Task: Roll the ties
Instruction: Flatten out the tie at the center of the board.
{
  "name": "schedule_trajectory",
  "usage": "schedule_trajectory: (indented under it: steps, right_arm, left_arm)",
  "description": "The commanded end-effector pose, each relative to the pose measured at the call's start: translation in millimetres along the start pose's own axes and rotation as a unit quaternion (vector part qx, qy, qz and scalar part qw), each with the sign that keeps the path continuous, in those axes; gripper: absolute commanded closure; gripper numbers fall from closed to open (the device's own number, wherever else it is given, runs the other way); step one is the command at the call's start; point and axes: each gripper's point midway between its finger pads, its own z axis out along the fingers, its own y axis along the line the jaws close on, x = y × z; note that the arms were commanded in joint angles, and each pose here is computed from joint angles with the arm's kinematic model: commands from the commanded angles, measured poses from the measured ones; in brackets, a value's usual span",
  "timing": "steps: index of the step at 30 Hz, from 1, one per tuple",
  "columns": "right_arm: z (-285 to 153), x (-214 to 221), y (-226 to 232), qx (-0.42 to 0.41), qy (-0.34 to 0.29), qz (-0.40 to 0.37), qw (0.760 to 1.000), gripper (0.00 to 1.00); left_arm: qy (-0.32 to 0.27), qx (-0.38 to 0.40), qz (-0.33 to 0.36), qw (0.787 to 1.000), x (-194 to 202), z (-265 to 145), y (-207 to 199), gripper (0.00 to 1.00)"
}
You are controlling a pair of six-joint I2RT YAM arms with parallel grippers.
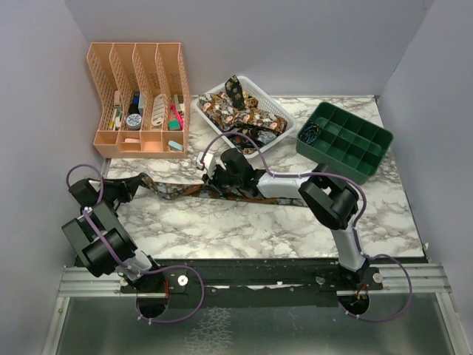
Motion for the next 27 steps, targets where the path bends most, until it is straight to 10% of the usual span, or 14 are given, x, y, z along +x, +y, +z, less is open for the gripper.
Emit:
schedule_trajectory:
  steps: [1,8,15,27]
  right_arm:
    - [14,9,-32,0.092,0.007,0.028,0.995,0.79]
    - [17,27,-25,0.079,0.022,0.039,0.996,0.74]
    - [14,39,1,0.007,0.051,0.023,0.998,0.49]
    - [10,56,21,-0.065,0.109,0.009,0.992,0.3]
  left_arm:
    - [-0.032,-0.019,-0.017,0.999,-12,-1,17,0.92]
    - [-0.057,-0.041,-0.058,0.996,-22,-6,40,0.61]
    - [-0.07,-0.036,-0.062,0.995,-29,-15,40,0.36]
    - [-0.048,-0.13,0.045,0.989,-38,-31,37,0.29]
